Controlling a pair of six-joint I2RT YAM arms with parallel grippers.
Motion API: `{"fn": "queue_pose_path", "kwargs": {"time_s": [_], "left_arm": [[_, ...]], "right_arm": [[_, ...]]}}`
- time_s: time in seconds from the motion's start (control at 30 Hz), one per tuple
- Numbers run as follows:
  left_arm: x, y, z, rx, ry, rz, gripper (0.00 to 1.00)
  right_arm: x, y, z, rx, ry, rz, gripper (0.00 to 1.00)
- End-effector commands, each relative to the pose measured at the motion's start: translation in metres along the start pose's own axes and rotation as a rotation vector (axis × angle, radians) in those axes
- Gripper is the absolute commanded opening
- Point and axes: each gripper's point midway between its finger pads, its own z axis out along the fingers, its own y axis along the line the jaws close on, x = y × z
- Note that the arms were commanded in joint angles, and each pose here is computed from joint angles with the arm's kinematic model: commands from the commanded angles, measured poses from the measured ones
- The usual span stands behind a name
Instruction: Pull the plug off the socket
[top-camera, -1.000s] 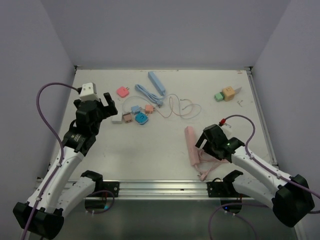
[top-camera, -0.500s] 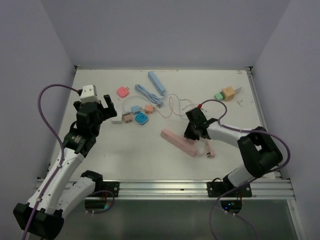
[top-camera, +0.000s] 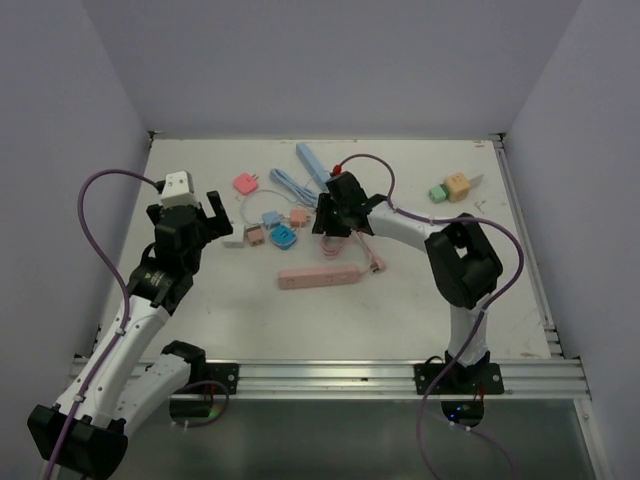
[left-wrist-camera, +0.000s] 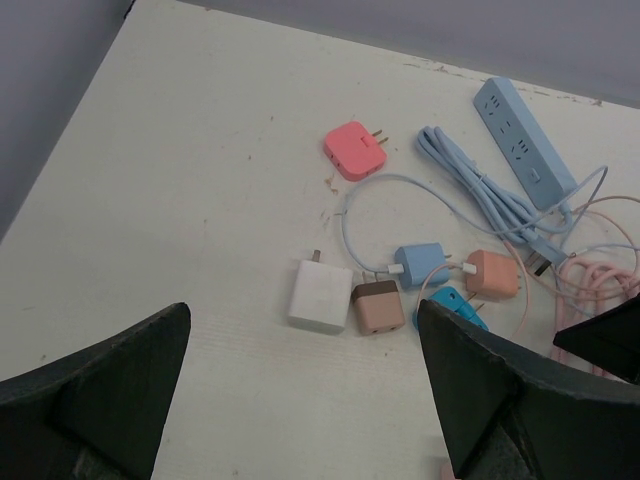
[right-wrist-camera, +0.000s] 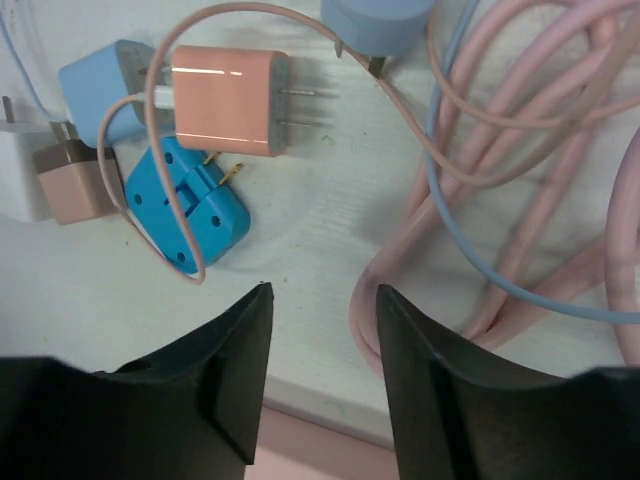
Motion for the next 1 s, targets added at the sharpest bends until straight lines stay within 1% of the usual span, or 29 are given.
{"fn": "queue_pose_path", "kwargs": {"time_s": [0.0, 0.03, 0.1, 0.2, 0.27, 0.3, 0.37, 0.4, 0.47, 0.53, 0.6, 0.63, 0.73, 0.83, 0.97], "left_arm": [[-0.007, 0.004, 0.001, -0.017, -0.033, 0.012, 0.99], [-0.008, 0.003, 0.001, -0.013, -0.036, 0.008, 0.99], [-0.008, 0.003, 0.000, -0.012, -0.035, 0.009, 0.99], [-0.009, 0.003, 0.000, -0.011, -0.037, 0.007, 0.99], [-0.008, 0.003, 0.000, -0.012, -0.036, 0.008, 0.99], [-0.008, 0.003, 0.000, -0.011, -0.034, 0.009, 0.99], [-0.007, 0.004, 0.000, -0.013, -0.032, 0.010, 0.99], [-0.006, 0.003, 0.000, -0.012, -0.032, 0.009, 0.99], [-0.006, 0.003, 0.001, -0.012, -0.029, 0.011, 0.99], [-0.005, 0.002, 0.002, -0.009, -0.025, 0.010, 0.99], [-0.005, 0.001, 0.001, -0.001, -0.025, 0.009, 0.99], [-0.005, 0.001, 0.001, 0.001, -0.025, 0.009, 0.99], [-0.005, 0.000, 0.001, 0.008, -0.027, 0.007, 0.99], [-0.003, -0.002, 0.002, 0.014, -0.021, 0.009, 0.99], [0.000, -0.003, 0.004, 0.015, -0.012, 0.013, 0.99]], "right_arm": [[-0.021, 0.015, -0.031, -0.031, -0.032, -0.100, 0.52], [-0.020, 0.009, -0.037, -0.003, -0.030, -0.106, 0.65], [-0.029, 0.009, -0.057, 0.009, -0.065, -0.124, 0.77], [-0.039, -0.002, -0.077, 0.075, -0.110, -0.131, 0.83], [-0.056, -0.018, -0.095, 0.146, -0.175, -0.107, 0.84], [-0.064, -0.025, -0.101, 0.178, -0.203, -0.092, 0.87], [-0.086, -0.054, -0.118, 0.291, -0.292, -0.031, 0.90], [-0.091, -0.066, -0.122, 0.330, -0.317, -0.006, 0.94], [-0.108, -0.094, -0.134, 0.403, -0.372, 0.080, 0.98], [-0.127, -0.130, -0.147, 0.508, -0.442, 0.169, 0.99], [-0.140, -0.154, -0.156, 0.585, -0.499, 0.233, 0.99], [-0.149, -0.174, -0.162, 0.630, -0.534, 0.293, 0.99], [-0.166, -0.210, -0.171, 0.722, -0.596, 0.384, 0.99], [-0.182, -0.239, -0.171, 0.792, -0.622, 0.445, 0.99], [-0.201, -0.267, -0.165, 0.836, -0.631, 0.514, 0.99]]}}
